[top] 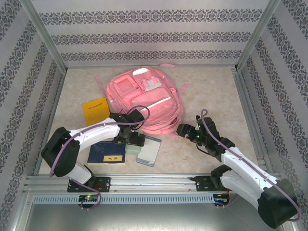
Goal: Pack the student bag
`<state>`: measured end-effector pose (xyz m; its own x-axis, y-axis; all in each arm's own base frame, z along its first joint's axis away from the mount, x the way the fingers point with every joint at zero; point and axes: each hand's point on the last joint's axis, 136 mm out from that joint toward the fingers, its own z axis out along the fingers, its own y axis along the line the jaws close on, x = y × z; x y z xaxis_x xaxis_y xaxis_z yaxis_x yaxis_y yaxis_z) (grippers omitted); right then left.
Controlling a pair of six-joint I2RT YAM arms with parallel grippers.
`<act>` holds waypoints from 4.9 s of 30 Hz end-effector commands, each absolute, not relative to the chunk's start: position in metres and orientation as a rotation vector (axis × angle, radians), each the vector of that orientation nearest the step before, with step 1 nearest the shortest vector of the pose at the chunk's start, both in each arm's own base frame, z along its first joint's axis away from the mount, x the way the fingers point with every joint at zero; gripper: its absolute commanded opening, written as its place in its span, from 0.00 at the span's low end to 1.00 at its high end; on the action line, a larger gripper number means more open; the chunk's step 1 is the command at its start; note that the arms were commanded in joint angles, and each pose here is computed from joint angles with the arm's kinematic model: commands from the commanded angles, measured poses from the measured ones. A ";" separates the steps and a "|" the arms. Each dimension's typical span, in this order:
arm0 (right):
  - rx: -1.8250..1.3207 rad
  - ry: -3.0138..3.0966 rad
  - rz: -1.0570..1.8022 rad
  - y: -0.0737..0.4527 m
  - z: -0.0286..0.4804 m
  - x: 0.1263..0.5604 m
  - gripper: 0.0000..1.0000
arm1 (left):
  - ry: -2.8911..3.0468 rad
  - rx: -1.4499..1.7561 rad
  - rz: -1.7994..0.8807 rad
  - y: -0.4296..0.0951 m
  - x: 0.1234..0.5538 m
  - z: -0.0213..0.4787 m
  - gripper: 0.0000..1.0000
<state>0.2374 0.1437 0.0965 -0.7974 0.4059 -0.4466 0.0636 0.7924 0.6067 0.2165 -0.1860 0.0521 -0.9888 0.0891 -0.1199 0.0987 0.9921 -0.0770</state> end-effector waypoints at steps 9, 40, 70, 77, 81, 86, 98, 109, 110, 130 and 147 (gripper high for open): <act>0.387 2.399 0.810 0.143 0.088 0.238 0.84 | 3.014 0.096 -0.212 -0.207 0.225 0.043 0.99; 0.351 2.332 0.887 0.145 0.119 0.246 0.84 | 3.043 0.223 -0.379 -0.180 0.164 0.099 0.52; -0.265 2.201 1.608 0.233 0.263 0.199 0.90 | 1.946 1.388 -0.202 -0.247 0.174 0.215 0.30; -0.522 2.256 1.697 0.265 0.259 0.158 0.91 | 1.684 1.489 -0.227 -0.252 0.156 0.226 0.32; -0.597 2.271 1.732 0.273 0.258 0.144 0.91 | 1.714 1.554 -0.185 -0.249 0.154 0.213 0.31; -0.599 2.274 1.743 0.274 0.256 0.140 0.91 | 1.734 1.572 -0.159 -0.246 0.155 0.203 0.31; -0.563 2.329 1.749 0.293 0.233 0.138 0.83 | 1.754 1.524 -0.179 -0.260 0.163 0.198 0.30; -0.519 2.335 1.732 0.291 0.224 0.139 0.47 | 1.790 1.532 -0.158 -0.261 0.166 0.189 0.43; -0.504 2.332 1.733 0.290 0.224 0.141 0.44 | 1.788 1.529 -0.158 -0.261 0.166 0.190 0.46; 0.284 2.172 1.173 0.145 0.206 0.222 0.34 | 2.456 0.881 -0.511 -0.252 0.258 0.197 0.77; 0.339 2.169 1.063 0.123 0.197 0.211 0.36 | 2.599 0.719 -0.458 -0.286 0.387 0.152 0.69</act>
